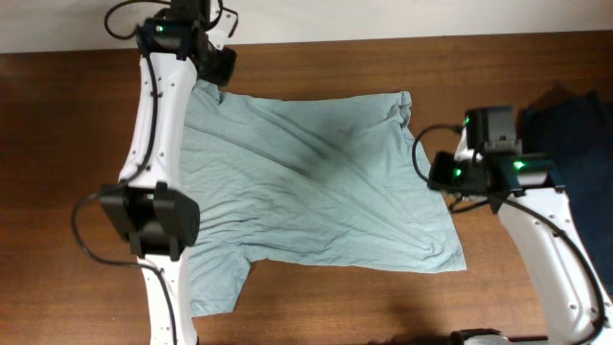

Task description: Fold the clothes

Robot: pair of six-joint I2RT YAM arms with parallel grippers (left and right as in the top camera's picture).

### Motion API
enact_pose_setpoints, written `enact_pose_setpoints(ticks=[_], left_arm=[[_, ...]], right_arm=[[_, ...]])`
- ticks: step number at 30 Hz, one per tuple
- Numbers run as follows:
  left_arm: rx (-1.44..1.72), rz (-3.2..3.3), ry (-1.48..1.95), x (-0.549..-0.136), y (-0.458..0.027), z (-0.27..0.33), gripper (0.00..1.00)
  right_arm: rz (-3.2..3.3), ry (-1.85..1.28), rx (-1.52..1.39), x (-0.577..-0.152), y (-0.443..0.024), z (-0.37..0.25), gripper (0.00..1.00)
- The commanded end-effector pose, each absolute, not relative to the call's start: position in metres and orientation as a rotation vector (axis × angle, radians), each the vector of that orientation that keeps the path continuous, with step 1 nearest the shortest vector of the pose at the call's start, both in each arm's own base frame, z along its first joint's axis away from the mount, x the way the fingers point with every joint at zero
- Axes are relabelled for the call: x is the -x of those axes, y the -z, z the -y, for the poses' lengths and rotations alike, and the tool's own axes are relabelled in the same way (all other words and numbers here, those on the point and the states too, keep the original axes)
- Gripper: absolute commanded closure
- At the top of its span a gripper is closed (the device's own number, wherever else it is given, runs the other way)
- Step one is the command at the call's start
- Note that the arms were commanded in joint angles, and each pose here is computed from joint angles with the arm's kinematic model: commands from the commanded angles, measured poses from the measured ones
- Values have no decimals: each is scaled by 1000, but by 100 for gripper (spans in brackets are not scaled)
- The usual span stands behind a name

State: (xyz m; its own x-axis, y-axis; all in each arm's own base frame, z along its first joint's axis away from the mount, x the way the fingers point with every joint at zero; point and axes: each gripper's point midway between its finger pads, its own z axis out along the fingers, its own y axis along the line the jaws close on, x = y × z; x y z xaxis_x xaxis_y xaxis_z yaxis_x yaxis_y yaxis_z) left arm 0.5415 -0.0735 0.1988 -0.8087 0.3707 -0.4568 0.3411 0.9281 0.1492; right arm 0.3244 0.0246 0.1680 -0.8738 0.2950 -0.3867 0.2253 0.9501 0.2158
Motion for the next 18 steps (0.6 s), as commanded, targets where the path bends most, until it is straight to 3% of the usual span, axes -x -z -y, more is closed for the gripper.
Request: enact_pose_setpoints(ticks=[1, 7, 13, 18], left_arm=[[-288, -2607, -39, -495, -262, 71, 65], [-63, -2858, -16, -437, -244, 62, 70], [56, -2975, -21, -424, -213, 62, 73], [100, -3115, -110, -399, -179, 53, 85]], right_arm=[[-2589, -312, -197, -356, -208, -40, 83], [-2566, -427, -133, -411, -222, -57, 82], [-2590, -561, -38, -469, -182, -78, 80], [-2576, -591, -22, -504, -140, -84, 77]])
